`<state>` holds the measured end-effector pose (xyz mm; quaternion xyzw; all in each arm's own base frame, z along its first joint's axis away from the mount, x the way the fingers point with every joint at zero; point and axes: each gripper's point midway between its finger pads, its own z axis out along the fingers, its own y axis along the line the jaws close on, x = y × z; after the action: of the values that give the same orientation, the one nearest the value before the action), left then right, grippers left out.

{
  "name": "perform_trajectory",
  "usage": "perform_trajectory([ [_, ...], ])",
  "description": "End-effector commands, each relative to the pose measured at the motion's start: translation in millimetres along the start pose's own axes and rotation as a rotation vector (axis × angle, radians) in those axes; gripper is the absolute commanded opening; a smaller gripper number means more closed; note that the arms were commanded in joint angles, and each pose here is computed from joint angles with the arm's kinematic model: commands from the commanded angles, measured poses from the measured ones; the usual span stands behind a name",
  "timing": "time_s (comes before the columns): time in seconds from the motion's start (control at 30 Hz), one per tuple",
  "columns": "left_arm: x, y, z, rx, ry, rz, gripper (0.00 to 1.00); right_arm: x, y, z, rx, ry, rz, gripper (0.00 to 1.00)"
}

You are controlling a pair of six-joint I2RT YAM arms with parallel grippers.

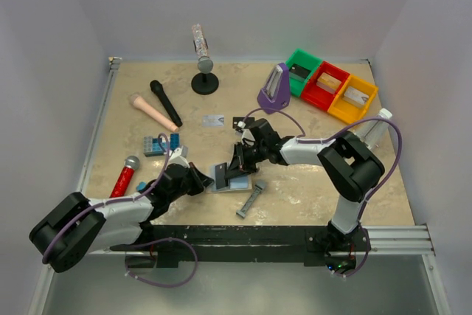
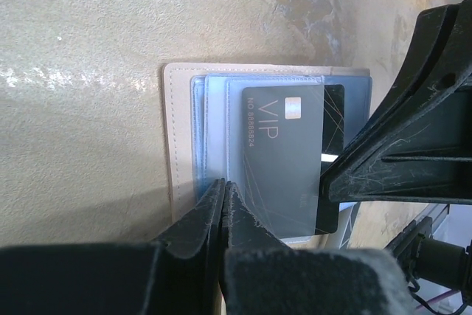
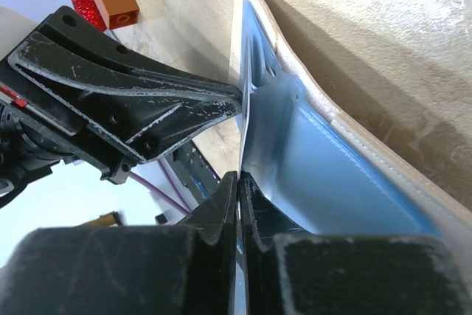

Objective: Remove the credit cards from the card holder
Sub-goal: Remove the credit card from the card holder.

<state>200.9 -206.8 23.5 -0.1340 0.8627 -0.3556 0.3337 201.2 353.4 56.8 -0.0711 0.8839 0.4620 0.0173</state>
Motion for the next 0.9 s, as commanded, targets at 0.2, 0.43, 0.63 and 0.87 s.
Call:
perform_trajectory([
  [0.2, 13, 29, -4, -0.105, 0.033, 0.013, 0.0, -6, 17, -19, -0.015, -0.034, -0.075, 0.0],
  [0.43, 14, 33, -4, -0.115, 0.034, 0.008, 0.0, -7, 7, -26, 0.021, -0.046, -0.055, 0.0],
  [0.63, 14, 33, -5, -0.109, 0.026, 0.0, 0.0, -8, 5, -32, 0.042, -0.056, -0.06, 0.0],
  [0.87, 11, 28, -7, -0.091, 0.015, -0.002, 0.0, -8, 1, -44, 0.076, -0.074, -0.067, 0.0],
])
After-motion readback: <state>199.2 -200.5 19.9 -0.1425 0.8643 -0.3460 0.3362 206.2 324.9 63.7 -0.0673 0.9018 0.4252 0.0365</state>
